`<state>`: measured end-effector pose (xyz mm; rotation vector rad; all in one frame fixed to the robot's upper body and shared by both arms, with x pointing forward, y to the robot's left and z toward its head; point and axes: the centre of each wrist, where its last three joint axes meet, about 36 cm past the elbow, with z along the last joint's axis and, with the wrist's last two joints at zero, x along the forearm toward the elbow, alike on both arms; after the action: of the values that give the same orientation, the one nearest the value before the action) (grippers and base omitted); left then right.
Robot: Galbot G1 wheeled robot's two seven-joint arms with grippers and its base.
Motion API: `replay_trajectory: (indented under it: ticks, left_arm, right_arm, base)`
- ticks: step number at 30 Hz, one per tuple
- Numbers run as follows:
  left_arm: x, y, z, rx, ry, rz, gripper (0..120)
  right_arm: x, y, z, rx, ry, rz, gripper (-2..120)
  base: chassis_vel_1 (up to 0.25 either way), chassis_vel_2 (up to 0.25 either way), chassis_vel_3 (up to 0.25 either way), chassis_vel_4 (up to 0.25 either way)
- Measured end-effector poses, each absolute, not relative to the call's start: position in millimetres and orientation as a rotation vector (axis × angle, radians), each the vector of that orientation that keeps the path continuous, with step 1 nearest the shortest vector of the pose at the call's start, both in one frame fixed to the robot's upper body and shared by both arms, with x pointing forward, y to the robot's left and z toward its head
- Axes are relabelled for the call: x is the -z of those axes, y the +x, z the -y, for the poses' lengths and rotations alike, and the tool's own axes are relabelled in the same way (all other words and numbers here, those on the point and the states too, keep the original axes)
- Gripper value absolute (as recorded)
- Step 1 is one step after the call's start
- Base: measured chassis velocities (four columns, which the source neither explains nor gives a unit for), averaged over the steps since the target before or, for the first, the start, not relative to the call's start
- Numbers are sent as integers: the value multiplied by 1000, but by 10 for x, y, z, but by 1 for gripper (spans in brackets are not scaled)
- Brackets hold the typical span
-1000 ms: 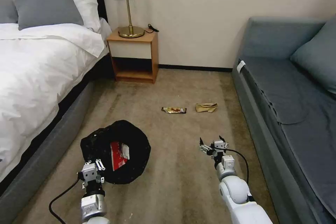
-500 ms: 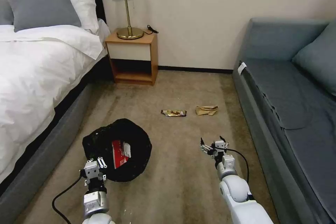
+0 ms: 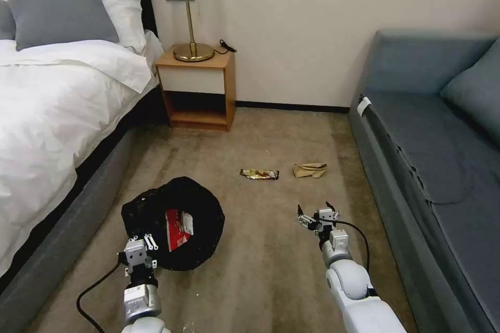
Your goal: Pick up the trash bin, then pick up the garbage on the floor and place it into the trash bin.
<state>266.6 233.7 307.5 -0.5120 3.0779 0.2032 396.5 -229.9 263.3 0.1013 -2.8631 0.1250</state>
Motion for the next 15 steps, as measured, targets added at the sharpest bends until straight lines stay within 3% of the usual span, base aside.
replay_trajectory:
  ticks: [15]
  left_arm:
    - [-3041, 2647, -2343, -206, -506, -3079, 3]
  right_arm:
    - [-2563, 3867, 2338, -136, 91, 2857, 100]
  base:
    - [-94, 85, 87, -79]
